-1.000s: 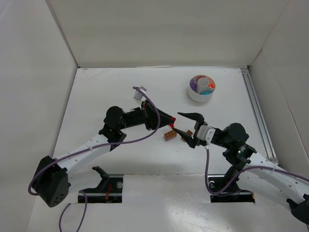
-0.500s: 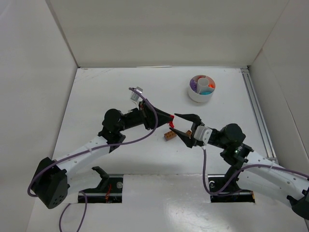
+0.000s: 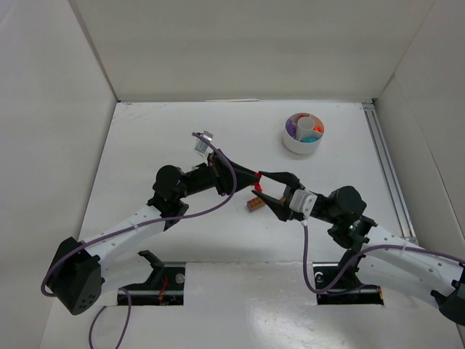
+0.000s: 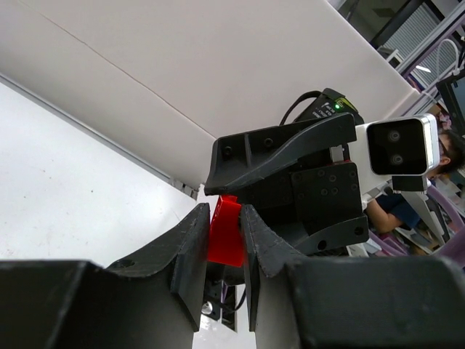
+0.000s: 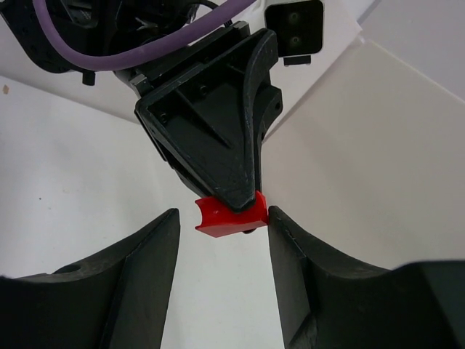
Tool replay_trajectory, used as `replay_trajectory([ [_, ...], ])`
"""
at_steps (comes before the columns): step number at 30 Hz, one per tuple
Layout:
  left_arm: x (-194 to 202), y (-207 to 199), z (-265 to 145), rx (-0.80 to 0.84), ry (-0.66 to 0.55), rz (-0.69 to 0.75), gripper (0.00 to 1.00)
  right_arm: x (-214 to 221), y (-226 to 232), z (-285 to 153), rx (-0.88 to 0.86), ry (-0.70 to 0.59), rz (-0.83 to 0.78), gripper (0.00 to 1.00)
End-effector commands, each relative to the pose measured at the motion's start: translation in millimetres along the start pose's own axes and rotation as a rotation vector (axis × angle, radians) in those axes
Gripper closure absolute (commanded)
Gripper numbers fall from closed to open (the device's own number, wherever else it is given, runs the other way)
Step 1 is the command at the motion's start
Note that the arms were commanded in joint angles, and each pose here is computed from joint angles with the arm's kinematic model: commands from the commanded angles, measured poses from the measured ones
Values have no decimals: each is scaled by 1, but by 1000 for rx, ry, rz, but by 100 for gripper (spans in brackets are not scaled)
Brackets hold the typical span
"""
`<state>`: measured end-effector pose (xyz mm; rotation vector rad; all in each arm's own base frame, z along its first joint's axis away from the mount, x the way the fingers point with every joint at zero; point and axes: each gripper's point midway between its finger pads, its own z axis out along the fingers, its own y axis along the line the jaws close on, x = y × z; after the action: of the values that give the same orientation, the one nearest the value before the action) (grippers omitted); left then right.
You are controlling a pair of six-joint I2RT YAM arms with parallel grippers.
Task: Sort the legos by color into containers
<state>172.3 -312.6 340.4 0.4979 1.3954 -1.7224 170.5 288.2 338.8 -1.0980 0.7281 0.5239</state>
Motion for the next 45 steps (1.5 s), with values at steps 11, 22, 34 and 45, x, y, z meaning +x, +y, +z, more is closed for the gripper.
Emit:
replay_trajectory([
  [11,-16,-30,-3,94,-52,67,79,-35,-21,5,63,-103,-17,61],
  [22,-14,-23,-2,61,-38,50,34,-31,-19,6,58,-94,-14,71],
  [34,-41,60,-40,-456,-150,78,0,53,-43,1,185,350,54,72],
  [45,-42,132,-138,-938,-226,34,0,161,-158,-26,299,687,127,72],
])
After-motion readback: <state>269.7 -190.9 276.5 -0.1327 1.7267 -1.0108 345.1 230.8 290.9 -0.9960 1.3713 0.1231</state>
